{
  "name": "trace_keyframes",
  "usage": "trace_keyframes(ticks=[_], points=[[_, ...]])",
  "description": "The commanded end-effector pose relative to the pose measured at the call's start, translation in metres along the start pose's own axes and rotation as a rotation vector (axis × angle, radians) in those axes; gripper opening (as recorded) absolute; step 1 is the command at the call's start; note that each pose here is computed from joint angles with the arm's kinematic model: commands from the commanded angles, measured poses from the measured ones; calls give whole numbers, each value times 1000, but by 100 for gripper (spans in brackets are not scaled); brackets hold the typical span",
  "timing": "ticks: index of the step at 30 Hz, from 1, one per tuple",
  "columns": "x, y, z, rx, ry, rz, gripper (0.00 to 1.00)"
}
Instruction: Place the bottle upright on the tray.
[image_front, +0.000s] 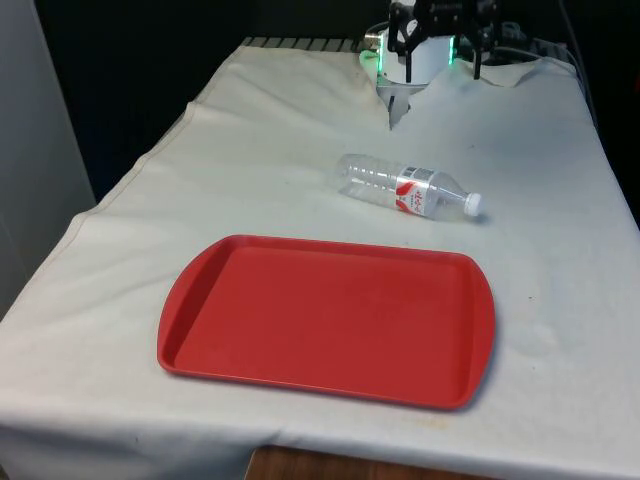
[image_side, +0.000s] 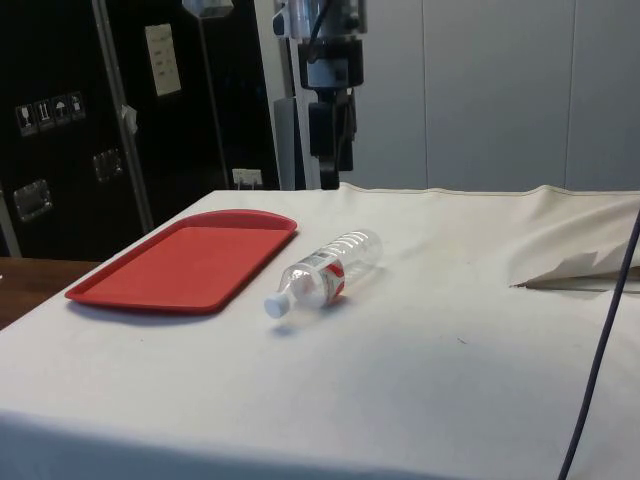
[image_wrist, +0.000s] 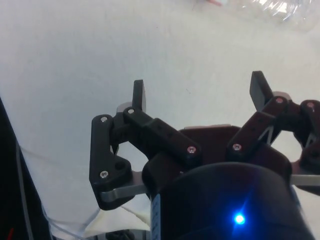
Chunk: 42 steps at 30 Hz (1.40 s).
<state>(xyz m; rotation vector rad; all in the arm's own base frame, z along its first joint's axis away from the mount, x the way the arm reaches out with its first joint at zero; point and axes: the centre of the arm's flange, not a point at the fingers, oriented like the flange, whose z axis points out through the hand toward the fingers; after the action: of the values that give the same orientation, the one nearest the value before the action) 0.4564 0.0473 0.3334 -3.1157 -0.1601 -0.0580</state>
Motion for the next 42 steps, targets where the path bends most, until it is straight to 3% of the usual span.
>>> trace_keyframes(ticks=[1,10,19,21,42], points=[[-1,0,-1,0,3,-1,100],[0,-4,0,-1,0,-8,100],[11,-9,1,-20,-5,-59,100],[10,-9,1,-15,-1,-55,100],[26,-1,19,-26,-32,-196,100]])
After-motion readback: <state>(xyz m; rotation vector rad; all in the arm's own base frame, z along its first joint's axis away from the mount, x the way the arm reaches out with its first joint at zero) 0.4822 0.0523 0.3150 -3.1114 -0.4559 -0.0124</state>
